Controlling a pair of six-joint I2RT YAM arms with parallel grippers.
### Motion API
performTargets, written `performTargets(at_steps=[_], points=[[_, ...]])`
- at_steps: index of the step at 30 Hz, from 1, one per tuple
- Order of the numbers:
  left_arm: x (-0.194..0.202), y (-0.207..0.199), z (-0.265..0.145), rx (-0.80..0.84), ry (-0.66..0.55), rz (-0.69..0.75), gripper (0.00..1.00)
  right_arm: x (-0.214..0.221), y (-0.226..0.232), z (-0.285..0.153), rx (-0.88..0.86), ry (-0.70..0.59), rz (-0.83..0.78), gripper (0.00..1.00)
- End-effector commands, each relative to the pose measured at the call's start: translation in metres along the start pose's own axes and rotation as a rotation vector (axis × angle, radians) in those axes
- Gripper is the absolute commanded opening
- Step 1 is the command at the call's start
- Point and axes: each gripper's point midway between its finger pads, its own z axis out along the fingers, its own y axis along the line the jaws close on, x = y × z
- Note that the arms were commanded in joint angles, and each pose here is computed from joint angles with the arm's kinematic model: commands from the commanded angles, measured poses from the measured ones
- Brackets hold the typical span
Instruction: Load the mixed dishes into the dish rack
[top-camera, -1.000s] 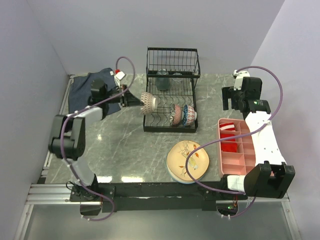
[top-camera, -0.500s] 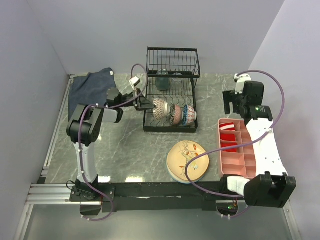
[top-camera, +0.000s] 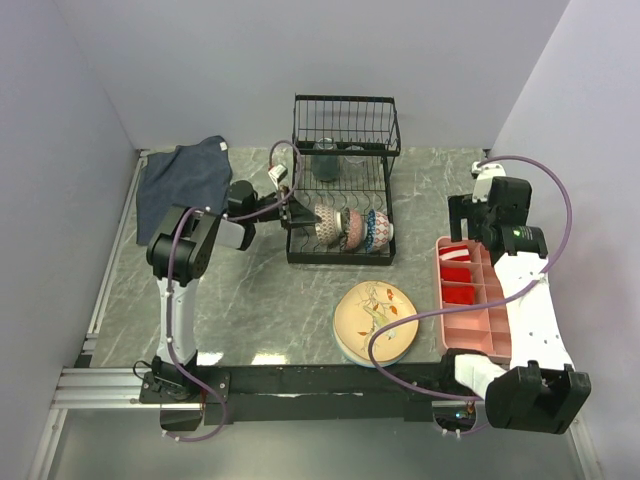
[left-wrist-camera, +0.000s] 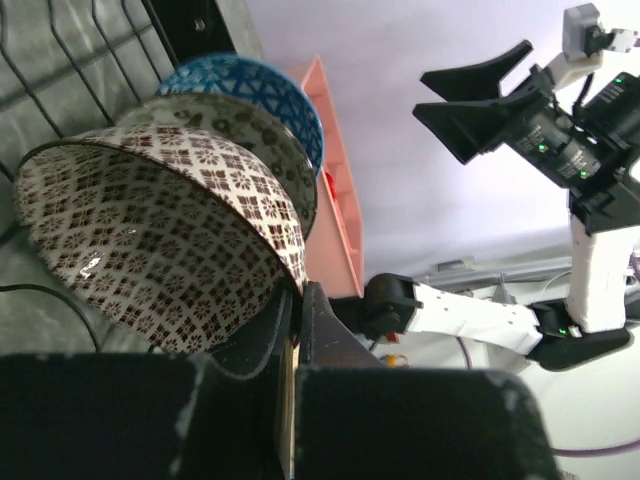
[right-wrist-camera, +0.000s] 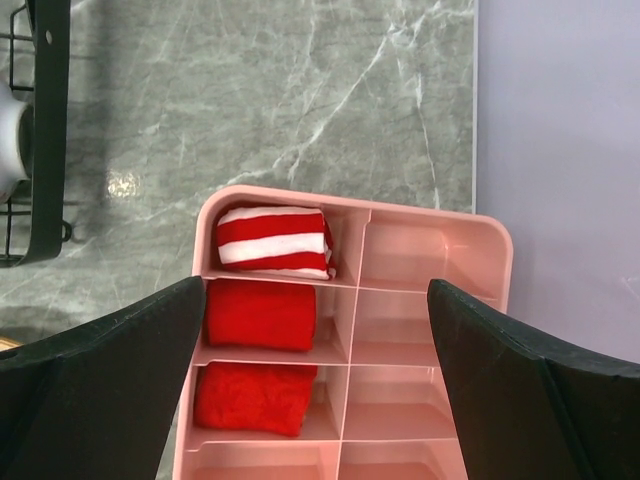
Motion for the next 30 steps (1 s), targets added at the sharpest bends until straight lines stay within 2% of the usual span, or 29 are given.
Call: performTargets(at_steps=[1, 5, 13, 20, 24, 27, 30], points=[[0.002, -0.003, 0.022, 0.029, 0.013, 0.079, 0.01, 0.001, -0.001, -0.004, 0.0, -0.019, 0.025, 1.0], [0.009, 0.009, 0.025, -0.007, 0.012, 0.036, 0.01, 0.005, -0.002, -0.004, 0.003, -0.008, 0.031, 1.0], [0.012, 0.025, 0.016, -0.152, -0.006, 0.048, 0.02, 0.014, 0.001, 0.002, -0.009, -0.003, 0.047, 1.0], [0.015, 0.041, 0.013, -0.242, 0.022, 0.048, 0.06, 0.011, 0.002, 0.006, -0.009, -0.008, 0.055, 1.0], [0.013, 0.032, 0.01, -0.255, 0.013, 0.101, 0.14, 0.012, 0.002, 0.005, -0.007, -0.017, 0.06, 1.0], [0.013, 0.03, 0.008, -0.277, 0.022, 0.126, 0.29, 0.016, 0.008, 0.005, -0.033, -0.021, 0.064, 1.0], [0.015, 0.027, 0.008, -0.29, 0.034, 0.157, 0.38, 0.019, 0.009, 0.005, -0.037, -0.02, 0.066, 1.0]])
